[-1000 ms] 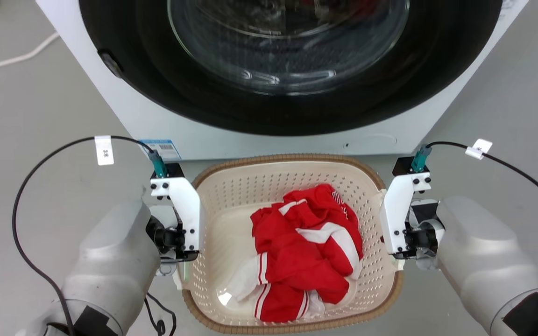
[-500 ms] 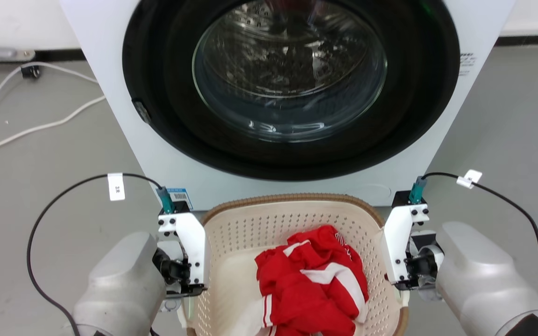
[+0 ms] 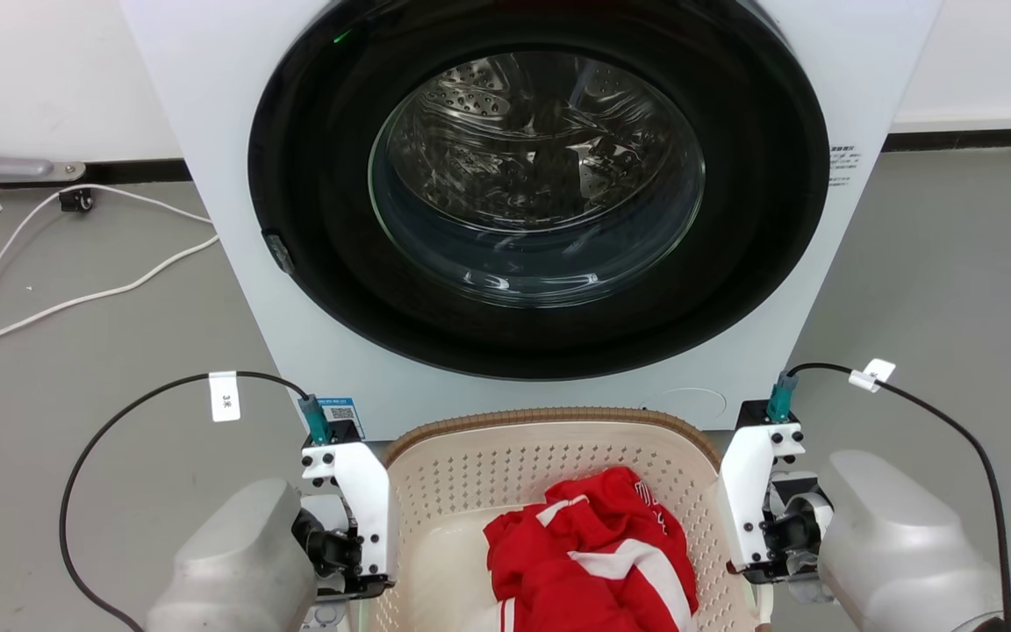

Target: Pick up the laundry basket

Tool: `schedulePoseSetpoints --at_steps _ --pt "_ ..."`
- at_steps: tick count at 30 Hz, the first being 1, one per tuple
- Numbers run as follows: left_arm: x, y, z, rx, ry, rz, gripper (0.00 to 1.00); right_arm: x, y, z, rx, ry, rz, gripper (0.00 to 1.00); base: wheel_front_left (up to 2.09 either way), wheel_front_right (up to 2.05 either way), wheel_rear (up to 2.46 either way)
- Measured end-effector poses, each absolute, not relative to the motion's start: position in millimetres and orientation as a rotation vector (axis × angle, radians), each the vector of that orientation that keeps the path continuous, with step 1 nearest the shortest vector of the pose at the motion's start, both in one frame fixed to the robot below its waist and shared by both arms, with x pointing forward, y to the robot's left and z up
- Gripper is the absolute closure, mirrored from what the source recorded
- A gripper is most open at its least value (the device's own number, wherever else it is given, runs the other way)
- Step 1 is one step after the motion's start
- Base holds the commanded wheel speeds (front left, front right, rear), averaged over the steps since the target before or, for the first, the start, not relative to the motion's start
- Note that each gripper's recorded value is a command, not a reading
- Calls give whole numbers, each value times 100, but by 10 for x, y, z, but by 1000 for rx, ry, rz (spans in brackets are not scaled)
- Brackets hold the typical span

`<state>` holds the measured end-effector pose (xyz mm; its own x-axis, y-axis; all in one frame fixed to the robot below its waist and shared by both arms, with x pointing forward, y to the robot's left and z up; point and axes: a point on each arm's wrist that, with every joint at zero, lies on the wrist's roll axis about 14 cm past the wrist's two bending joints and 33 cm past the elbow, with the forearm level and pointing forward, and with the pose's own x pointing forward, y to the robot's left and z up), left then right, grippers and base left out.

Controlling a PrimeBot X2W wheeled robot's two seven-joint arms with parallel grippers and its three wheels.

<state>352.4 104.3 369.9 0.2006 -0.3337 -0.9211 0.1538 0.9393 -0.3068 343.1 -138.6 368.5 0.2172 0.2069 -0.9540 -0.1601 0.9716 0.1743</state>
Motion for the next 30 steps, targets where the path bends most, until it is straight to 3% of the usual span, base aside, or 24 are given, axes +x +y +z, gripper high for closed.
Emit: schedulePoseSetpoints --at_steps 30 --pt "3578 1039 3673 -202 1291 -327 100 3458 -1391 3712 43 1358 249 100 0 0 0"
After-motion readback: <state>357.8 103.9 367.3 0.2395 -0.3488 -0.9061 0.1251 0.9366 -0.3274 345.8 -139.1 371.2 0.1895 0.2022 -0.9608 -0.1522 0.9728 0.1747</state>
